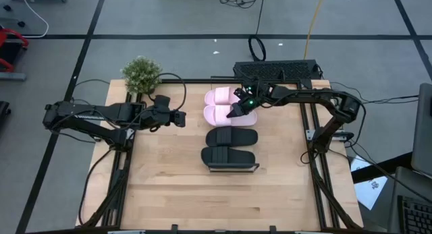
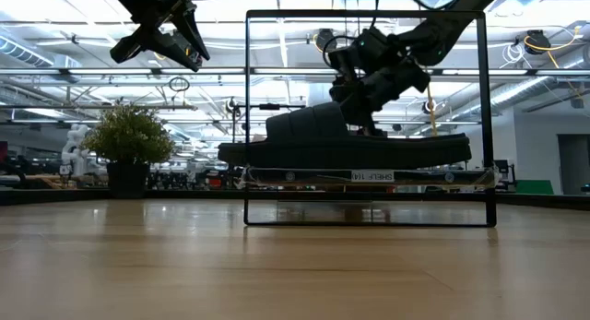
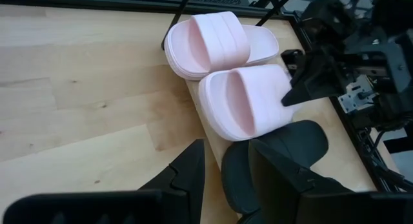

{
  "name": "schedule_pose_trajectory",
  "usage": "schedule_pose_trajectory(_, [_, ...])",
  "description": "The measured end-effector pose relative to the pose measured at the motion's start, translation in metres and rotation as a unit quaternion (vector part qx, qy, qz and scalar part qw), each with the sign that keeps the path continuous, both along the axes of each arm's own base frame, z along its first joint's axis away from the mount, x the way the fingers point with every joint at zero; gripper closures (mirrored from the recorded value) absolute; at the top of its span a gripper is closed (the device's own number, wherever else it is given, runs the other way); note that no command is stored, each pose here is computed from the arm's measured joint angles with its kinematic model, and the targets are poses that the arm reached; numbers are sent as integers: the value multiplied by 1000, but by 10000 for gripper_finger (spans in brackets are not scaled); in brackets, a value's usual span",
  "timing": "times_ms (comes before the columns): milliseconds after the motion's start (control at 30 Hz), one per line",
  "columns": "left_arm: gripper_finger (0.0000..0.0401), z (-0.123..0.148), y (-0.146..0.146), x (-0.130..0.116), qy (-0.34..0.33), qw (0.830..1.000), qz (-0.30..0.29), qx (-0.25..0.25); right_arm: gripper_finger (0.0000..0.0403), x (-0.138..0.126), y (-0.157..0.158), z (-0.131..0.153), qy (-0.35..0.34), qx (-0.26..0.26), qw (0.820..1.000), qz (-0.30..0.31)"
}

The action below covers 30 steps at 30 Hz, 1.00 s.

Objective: Pick and place slides into the shelf
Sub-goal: Put the pink slipper on the shelf

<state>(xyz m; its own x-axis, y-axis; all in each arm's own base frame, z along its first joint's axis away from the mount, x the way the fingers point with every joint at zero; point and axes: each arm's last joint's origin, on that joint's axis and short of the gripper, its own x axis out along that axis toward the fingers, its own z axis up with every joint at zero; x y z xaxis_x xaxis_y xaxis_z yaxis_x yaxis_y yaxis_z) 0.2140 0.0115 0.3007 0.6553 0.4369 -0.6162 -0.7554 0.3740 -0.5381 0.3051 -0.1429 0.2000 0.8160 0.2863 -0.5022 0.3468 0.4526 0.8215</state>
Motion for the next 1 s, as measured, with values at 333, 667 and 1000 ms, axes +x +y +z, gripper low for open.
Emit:
schedule_pose_trajectory(333, [286, 0, 0, 0, -1, 1000, -2, -6, 403, 6, -2, -8, -11, 38, 999, 16])
schedule_pose_trajectory(667, [286, 0, 0, 0, -4, 1000, 2, -5, 403, 1, -6, -8, -15, 69, 997, 40])
schedule_pose_trajectory(1000, [286, 0, 2, 0, -5, 1000, 8, -4, 403, 0, -7, -8, -18, 84, 995, 46])
